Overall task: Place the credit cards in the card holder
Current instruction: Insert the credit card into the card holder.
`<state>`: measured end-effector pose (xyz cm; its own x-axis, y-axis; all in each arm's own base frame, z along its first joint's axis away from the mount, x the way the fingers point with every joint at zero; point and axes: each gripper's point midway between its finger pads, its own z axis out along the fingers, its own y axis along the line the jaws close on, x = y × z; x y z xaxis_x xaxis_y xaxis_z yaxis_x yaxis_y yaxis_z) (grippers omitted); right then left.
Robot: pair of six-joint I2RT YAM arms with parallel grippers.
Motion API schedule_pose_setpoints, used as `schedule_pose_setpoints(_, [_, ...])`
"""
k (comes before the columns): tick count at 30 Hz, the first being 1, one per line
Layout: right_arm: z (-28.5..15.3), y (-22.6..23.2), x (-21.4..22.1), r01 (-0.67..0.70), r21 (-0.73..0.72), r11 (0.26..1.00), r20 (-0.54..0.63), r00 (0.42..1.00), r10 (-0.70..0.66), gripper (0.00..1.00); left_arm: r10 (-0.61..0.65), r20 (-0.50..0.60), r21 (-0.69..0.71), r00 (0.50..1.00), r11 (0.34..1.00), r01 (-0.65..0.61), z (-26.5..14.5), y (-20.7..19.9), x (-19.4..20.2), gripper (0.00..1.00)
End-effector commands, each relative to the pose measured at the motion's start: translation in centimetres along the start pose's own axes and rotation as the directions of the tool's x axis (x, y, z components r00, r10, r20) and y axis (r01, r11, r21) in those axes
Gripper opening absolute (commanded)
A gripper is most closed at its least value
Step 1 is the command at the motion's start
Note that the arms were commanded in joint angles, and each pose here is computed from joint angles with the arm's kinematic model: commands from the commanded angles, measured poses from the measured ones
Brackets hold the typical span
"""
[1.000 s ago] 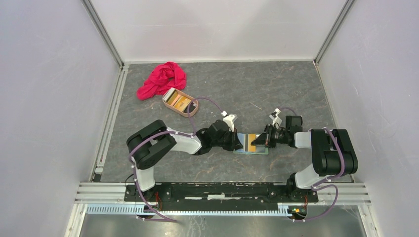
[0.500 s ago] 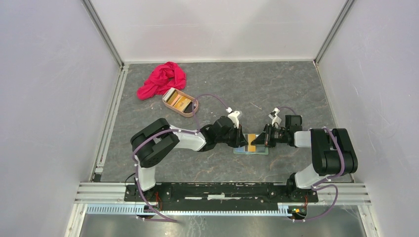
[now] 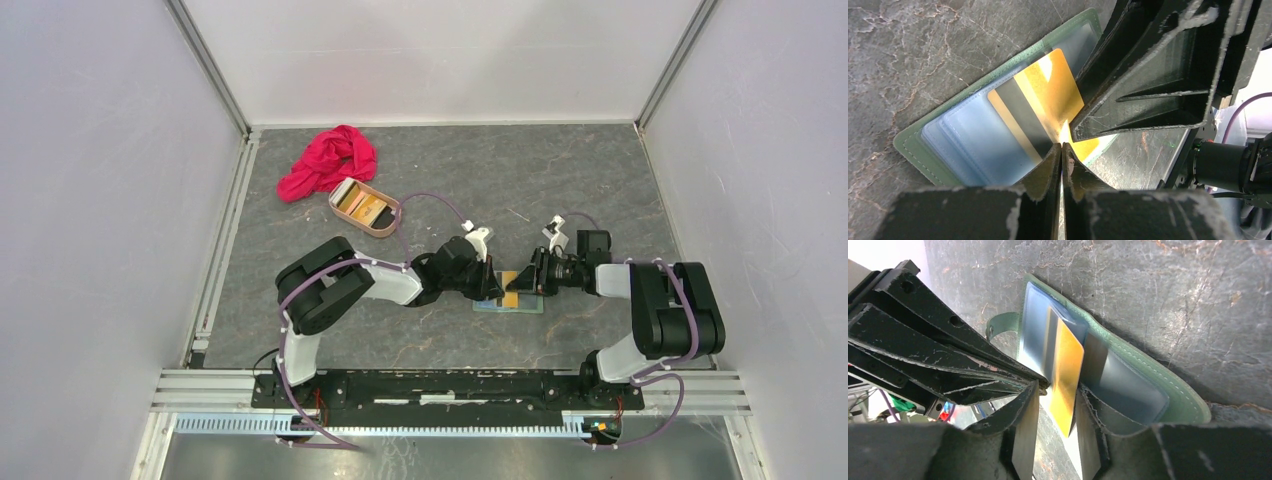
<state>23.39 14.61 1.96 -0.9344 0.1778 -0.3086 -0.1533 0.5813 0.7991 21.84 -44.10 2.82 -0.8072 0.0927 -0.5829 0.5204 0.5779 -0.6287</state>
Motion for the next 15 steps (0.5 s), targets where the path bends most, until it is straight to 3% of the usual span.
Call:
schedule_pose_setpoints(1, [-0.4,-0.7,-2.3,0.128,0.078,0.989,0.059,0.989,-0.132,0.41,-0.032,-0.068,-0.126,0.997,0.992,0.023,0.2,3.8,3.3,0.09])
schedule_pose_setpoints(6, [-1.1,-1.1,-3.2,0.19,0.143,0.971,0.068,0.977,-0.201,0.45,-0.045,-0.067,-0.136,0.997,0.99,0.035,-0.1,4.3,4.0,0.09])
schedule_pose_setpoints(15, [-1.9,-1.9,-3.6,0.238,0.221,0.946,0.067,0.964,-0.258,0.42,-0.044,-0.057,-0.122,0.997,0.992,0.037,-0.2,3.9,3.4,0.09])
